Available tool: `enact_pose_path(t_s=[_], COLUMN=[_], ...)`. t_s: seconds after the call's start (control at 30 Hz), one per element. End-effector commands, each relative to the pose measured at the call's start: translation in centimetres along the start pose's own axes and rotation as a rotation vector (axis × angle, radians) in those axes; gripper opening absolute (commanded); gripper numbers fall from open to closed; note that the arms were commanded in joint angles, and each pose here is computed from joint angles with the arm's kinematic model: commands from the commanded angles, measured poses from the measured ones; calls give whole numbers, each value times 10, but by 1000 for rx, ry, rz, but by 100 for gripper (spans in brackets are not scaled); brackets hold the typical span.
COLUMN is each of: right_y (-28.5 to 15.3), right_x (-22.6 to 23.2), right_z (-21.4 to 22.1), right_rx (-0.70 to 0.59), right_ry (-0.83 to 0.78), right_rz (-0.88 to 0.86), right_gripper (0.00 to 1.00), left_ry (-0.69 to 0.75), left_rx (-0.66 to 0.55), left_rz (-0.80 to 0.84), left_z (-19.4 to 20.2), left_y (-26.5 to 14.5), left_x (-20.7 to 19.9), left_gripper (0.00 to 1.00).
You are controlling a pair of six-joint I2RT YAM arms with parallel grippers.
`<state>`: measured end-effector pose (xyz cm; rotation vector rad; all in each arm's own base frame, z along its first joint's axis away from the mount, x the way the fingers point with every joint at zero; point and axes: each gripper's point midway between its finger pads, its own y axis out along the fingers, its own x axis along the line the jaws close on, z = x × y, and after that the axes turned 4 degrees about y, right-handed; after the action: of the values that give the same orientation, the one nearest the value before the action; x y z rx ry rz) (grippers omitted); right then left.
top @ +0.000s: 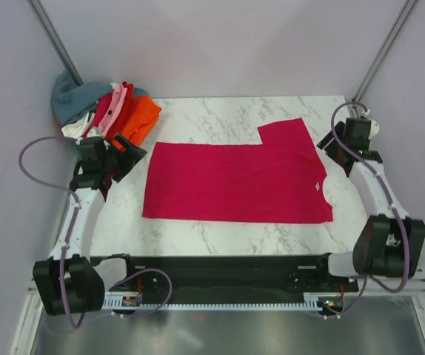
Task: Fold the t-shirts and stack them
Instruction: Fold the tshirt
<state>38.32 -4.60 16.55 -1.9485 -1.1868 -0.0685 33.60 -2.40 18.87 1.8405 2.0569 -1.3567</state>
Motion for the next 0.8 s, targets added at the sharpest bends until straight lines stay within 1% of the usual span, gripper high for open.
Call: enact_pose_path(t_s=[0.0,0.03,0.07,0.1,0.13,0.17,0.23,0.27,0.3,0.37,0.4,0.43,0.47,0.5,0.53,0.57,0.63,0.67,0.73,0.77], right_y=[24,32,52,56,64,81,97,113,121,145,152,159,175,180,186,201,212,224,233,243], right_x=[34,38,39,53,61,69,81,91,95,102,103,104,98,105,105,99,105,99,104,99], right_z=[-32,-34,-26,-38,-36,-38,-37,-34,-33,-29,-28,-28,-19,-25,-25,-15,-17,-8,-10,0], right_rx=[-32,-26,10,-12,-4,4,12,22,24,36,37,36,55,39,40,58,49,60,46,60], right_ry=[-79,-84,-95,-98,-102,-110,-129,-150,-160,-177,-186,-192,-201,-204,-215,-225,-239,-253,-281,-292], right_rz=[-49,-49,-32,-54,-61,-63,-70,-76,-77,-69,-64,-58,-37,-44,-44,-23,-30,-5,0,19], right_gripper=[72,70,69,69,69,68,67,66,66,66,66,66,66,66,66,66,66,66,66,66], left_ry=[70,56,43,35,18,9,4,11,9,21,42,56,66,78,94,107,150,161,187,188], left_rx=[-43,-69,-60,-62,-78,-70,-71,-80,-60,-84,-69,-70,-83,-97,-109,-119,-134,-145,-151,-139], left_rz=[55,80,76,86,102,98,97,113,99,88,102,86,87,89,69,63,45,12,1,-7], left_z=[-22,-29,-29,-30,-35,-34,-34,-39,-35,-48,-41,-40,-44,-48,-49,-50,-51,-52,-48,-44], left_y=[12,16,26,30,36,46,60,64,76,84,88,95,96,97,102,103,108,115,122,131], left_x=[-20,-27,-26,-30,-36,-37,-44,-54,-52,-56,-66,-64,-66,-70,-67,-67,-70,-66,-68,-66], left_gripper=[89,89,89,89,88,88,87,87,86,86,86,85,85,85,85,85,85,85,85,85])
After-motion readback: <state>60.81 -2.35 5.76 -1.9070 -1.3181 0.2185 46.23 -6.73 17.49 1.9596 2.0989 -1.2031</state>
